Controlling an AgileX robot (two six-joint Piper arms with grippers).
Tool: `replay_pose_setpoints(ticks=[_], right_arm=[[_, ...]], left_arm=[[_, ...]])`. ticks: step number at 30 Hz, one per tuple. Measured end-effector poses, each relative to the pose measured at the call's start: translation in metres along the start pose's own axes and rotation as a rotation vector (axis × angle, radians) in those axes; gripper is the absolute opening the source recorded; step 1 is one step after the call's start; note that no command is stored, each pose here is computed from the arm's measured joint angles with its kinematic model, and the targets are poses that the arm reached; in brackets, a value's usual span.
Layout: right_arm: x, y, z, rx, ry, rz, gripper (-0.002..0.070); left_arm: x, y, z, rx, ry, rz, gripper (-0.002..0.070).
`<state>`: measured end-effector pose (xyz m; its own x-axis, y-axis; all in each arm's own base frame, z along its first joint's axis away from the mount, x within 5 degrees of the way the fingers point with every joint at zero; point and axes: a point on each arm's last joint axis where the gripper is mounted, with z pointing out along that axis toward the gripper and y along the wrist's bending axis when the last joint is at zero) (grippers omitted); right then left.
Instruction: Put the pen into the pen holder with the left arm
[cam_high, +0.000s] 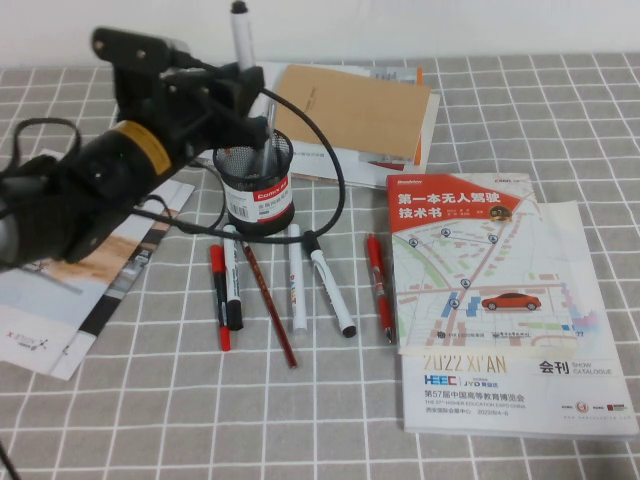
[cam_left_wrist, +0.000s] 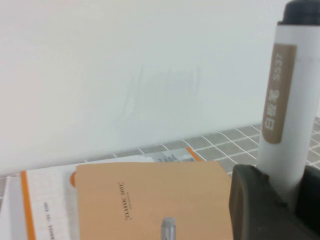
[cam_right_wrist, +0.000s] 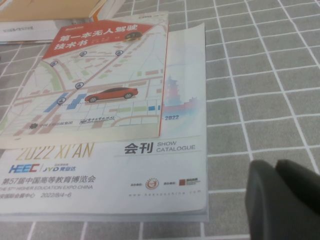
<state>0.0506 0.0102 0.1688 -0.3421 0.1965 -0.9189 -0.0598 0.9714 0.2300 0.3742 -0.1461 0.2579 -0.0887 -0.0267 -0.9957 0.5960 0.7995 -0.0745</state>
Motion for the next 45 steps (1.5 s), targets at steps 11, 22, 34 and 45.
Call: replay_pose_setpoints(ticks=[11, 22, 34, 45], right_arm=[[0.0, 0.0, 0.0, 0.0, 0.0, 0.0, -0.0013], [0.0, 0.0, 0.0, 0.0, 0.0, 0.0, -0.0013], [0.0, 0.0, 0.0, 0.0, 0.0, 0.0, -0.0013], [0.0, 0.0, 0.0, 0.0, 0.0, 0.001, -0.0013]], left_arm=[[0.038, 0.01, 0.03, 0.031, 0.081, 0.009, 0.0119], [0.06, 0.014, 0.037, 0.039, 0.17, 0.086, 0.0119], [0.06, 0.018, 0.036, -0.011, 0.241, 0.036, 0.0286], [-0.055, 0.004, -0.021, -0.16, 0.15, 0.058, 0.006]])
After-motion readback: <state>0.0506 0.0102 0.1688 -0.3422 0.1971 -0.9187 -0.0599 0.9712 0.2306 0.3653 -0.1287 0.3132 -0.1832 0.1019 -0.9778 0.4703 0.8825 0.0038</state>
